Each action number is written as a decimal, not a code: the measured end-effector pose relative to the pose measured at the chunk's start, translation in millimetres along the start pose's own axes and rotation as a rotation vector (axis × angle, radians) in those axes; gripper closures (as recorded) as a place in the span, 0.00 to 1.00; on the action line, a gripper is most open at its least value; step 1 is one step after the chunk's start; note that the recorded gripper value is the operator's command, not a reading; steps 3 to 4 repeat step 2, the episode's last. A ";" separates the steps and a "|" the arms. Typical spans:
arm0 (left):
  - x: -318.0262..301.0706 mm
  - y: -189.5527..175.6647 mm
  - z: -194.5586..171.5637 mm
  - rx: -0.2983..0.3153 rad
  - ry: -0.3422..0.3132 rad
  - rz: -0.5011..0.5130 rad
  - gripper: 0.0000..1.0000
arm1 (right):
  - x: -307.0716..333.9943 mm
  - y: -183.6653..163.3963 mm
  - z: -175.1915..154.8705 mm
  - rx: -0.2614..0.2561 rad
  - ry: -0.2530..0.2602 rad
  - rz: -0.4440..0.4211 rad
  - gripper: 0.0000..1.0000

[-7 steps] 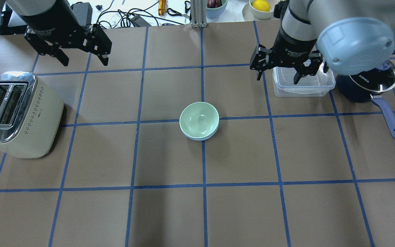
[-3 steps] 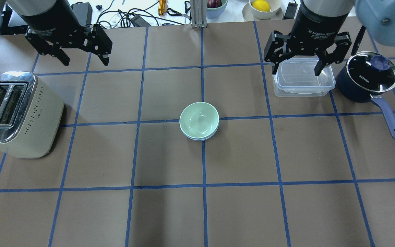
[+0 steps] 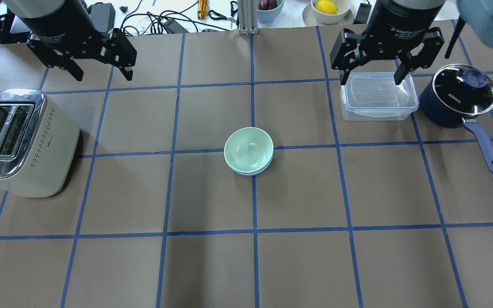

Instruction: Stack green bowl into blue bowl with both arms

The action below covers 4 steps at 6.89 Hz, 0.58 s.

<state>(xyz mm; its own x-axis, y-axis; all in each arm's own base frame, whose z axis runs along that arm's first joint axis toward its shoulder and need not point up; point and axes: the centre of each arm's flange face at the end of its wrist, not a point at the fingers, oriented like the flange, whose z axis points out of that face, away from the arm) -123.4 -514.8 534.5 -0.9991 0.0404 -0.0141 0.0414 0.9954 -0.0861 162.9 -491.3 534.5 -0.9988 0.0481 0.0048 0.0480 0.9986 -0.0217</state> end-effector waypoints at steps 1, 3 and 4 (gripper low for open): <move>-0.2 0.1 -0.1 0.000 -0.001 0.000 0.00 | -0.4 0.2 -0.8 0.002 0.000 -0.003 0.00; 0.2 -0.1 0.6 -0.001 -0.002 0.001 0.00 | -0.3 0.0 -0.5 0.001 0.000 -0.003 0.00; 0.2 -0.1 0.6 -0.001 -0.002 0.001 0.00 | -0.3 0.0 -0.5 0.001 0.000 -0.003 0.00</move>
